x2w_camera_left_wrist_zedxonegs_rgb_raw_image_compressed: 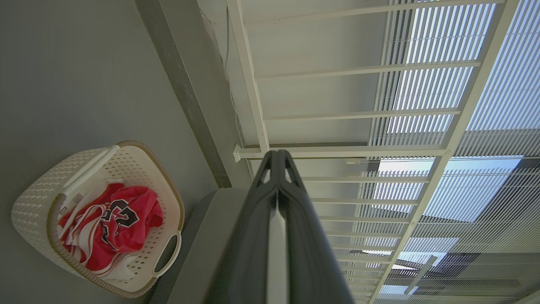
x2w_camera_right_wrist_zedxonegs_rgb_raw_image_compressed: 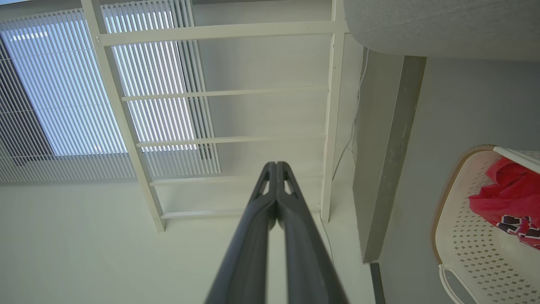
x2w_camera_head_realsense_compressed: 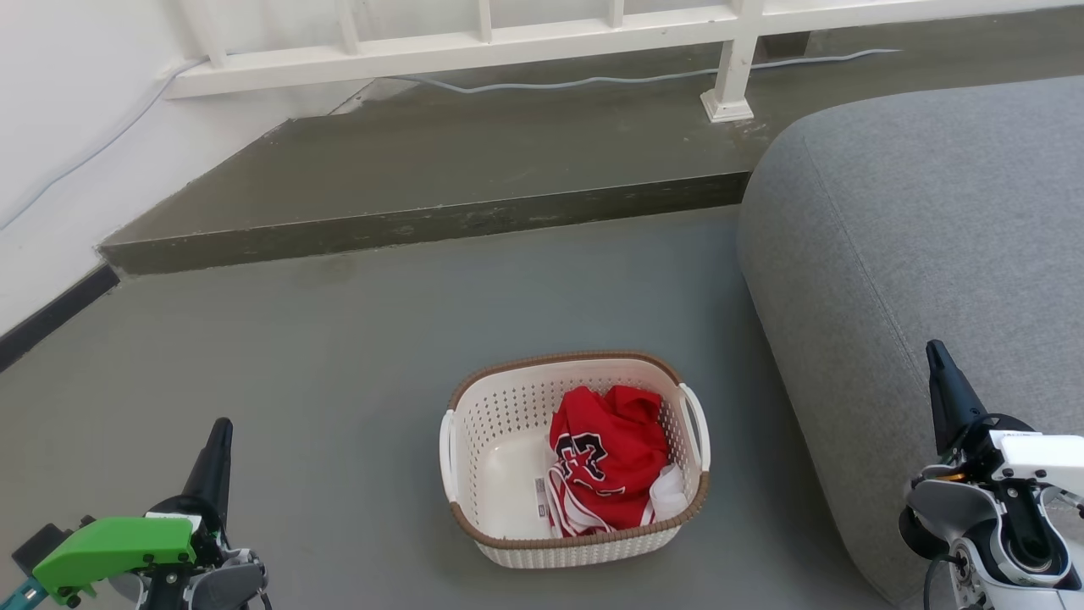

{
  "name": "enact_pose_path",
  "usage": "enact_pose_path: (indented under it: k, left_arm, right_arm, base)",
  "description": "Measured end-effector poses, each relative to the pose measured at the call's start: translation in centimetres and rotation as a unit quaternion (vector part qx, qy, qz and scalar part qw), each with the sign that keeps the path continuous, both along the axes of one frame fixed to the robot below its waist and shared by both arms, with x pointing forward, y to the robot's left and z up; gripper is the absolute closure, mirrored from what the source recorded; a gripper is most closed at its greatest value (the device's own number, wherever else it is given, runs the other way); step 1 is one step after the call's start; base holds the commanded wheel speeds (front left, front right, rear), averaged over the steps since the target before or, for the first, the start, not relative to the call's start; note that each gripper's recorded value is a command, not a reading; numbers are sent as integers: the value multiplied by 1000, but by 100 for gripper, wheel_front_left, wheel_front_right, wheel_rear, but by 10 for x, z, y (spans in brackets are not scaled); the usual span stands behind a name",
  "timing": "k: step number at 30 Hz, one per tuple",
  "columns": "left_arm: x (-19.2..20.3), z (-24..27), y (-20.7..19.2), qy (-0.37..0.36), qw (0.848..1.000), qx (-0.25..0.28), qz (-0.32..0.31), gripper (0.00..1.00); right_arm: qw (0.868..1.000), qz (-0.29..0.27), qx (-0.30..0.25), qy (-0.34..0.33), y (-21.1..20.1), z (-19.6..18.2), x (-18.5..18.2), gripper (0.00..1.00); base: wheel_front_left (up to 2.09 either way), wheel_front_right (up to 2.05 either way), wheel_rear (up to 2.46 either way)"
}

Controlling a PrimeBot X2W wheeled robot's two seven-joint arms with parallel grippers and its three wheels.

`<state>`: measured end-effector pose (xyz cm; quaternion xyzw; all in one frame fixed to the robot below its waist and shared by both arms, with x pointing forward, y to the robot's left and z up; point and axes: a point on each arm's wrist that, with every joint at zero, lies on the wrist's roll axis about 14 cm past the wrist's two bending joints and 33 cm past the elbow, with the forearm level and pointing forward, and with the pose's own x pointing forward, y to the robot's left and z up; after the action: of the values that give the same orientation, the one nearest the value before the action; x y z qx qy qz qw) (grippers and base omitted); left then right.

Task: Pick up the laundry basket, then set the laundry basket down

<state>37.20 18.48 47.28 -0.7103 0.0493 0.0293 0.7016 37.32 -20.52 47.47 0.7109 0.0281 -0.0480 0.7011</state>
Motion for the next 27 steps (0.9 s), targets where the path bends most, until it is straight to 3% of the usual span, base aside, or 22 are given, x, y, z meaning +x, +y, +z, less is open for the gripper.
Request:
enact_pose_path:
  k: [27]
  left_arm:
    - [0,-1,1,1,1000,0,1,100]
  right_arm:
    - [1000,-1,1,0,0,0,0,100]
  base:
    - [0,0,0]
